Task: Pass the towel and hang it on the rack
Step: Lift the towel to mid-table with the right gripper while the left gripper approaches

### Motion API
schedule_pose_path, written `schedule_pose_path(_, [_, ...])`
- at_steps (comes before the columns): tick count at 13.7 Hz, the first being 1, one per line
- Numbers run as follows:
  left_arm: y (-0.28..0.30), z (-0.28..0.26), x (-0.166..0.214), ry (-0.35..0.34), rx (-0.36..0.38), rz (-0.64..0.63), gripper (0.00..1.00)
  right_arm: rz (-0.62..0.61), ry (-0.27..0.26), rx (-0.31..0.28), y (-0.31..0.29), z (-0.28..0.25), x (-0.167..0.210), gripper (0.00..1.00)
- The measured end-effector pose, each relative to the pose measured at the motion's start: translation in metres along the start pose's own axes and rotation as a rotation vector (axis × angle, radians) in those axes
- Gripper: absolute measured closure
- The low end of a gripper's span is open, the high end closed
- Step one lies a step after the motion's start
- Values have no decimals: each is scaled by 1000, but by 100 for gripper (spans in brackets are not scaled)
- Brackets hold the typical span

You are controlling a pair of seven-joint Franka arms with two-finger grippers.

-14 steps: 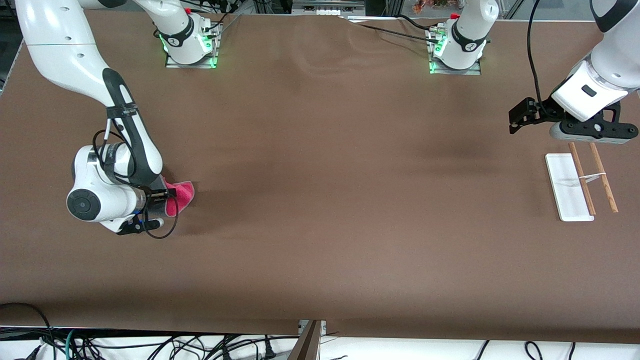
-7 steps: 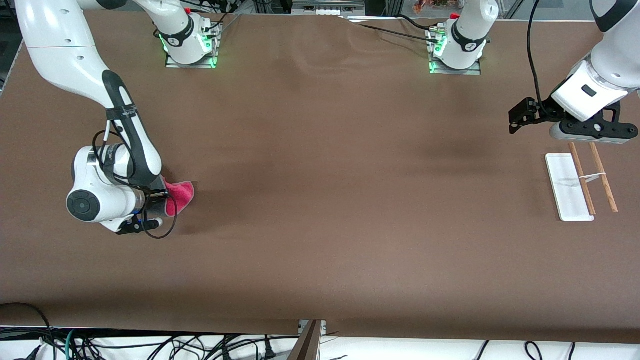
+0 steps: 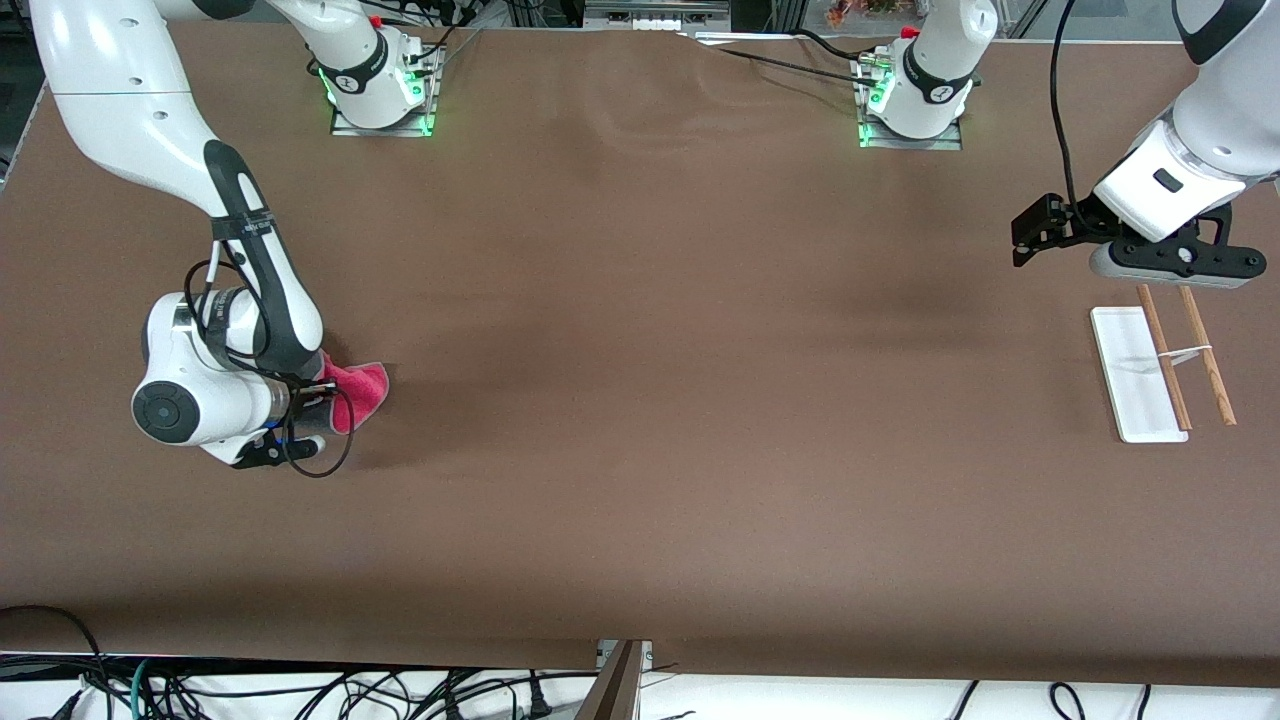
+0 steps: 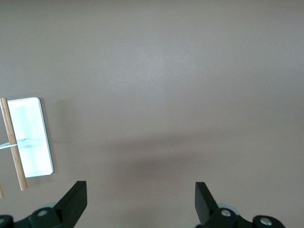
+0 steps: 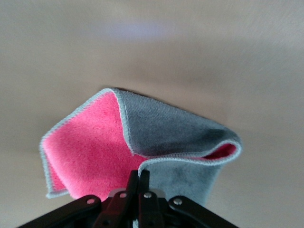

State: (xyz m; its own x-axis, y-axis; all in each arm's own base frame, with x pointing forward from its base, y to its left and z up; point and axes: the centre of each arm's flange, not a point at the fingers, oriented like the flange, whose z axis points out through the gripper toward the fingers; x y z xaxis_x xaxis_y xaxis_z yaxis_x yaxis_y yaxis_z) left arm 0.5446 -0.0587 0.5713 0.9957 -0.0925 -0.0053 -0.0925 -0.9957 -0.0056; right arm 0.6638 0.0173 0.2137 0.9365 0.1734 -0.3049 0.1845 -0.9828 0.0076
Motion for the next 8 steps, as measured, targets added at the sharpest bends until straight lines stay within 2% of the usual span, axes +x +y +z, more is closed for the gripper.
schedule_pose_path(2, [0, 6, 1, -21, 0, 14, 0, -8, 35, 3, -7, -39, -1, 98])
schedule_pose_path(3, [0, 10, 0, -44, -1, 34, 0, -12, 43, 25, -16, -65, -4, 98])
schedule_pose_path(5, [0, 14, -4, -83, -4, 77, 0, -23, 55, 106, -37, -127, -12, 98])
schedule_pose_path(6, [0, 15, -5, -94, -10, 94, 0, -39, 74, 145, -51, -166, -17, 98])
schedule_pose_path(8, [0, 14, -5, -93, -25, 114, 0, -49, 135, 180, -90, -231, -29, 98])
